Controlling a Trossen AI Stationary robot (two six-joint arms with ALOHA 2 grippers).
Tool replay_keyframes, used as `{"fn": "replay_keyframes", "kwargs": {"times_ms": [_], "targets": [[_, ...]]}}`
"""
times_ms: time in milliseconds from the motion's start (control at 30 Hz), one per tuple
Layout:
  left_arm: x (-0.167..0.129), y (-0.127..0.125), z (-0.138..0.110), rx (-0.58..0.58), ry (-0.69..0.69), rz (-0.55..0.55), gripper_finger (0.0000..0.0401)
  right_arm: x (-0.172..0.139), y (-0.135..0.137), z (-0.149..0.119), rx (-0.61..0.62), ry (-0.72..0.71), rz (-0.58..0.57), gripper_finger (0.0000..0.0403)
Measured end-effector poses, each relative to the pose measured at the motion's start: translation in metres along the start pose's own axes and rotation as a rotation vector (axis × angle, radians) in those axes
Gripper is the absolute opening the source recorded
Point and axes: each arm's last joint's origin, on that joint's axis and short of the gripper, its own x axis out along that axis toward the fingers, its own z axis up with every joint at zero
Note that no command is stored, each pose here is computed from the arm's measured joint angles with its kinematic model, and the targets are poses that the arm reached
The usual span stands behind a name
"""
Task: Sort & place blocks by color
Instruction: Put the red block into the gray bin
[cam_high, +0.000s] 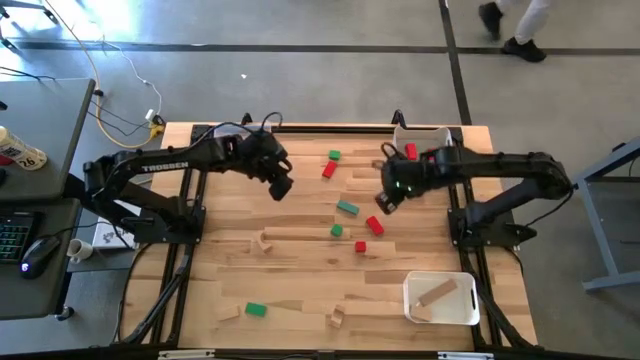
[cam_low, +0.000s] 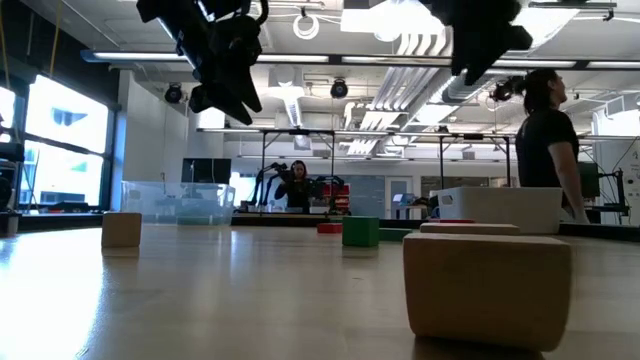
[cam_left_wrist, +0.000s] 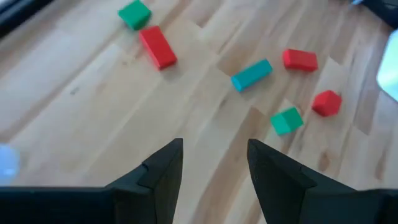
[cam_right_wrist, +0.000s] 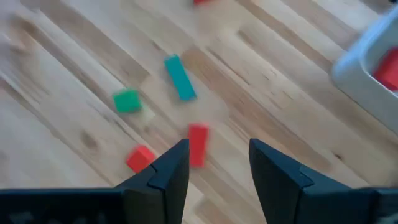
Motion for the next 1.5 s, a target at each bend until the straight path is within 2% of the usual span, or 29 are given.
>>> {"fn": "replay_keyframes", "kwargs": {"times_ms": [133, 300, 667, 933, 1100, 1500], "targets": [[-0.001, 0.012, 0.001, -0.004, -0.001, 0.079, 0.0168, 0.003, -0.005, 0.015, 0.046, -0.041, 0.04, 0.0151], [-0.003, 0.028, 0.004, -0.014, -0.01, 0.179, 0.0168, 0.004, -0.013, 0.025, 0.089, -0.091, 0.017, 0.0151], [-0.008, 0.058, 0.011, -0.095, -0.043, 0.289, 0.0168, 0.007, -0.031, 0.045, -0.026, -0.149, -0.002, 0.0154], [-0.011, 0.074, 0.013, -0.144, -0.055, 0.322, 0.0168, 0.009, -0.04, 0.055, -0.008, -0.185, -0.007, 0.0196], [-0.013, 0.08, 0.013, -0.164, -0.056, 0.321, 0.0168, 0.022, -0.037, 0.057, 0.053, -0.133, -0.025, 0.0203], [-0.013, 0.082, 0.014, -0.065, -0.037, 0.307, 0.0168, 0.076, -0.007, 0.048, -0.012, 0.139, -0.045, 0.0204]]}}
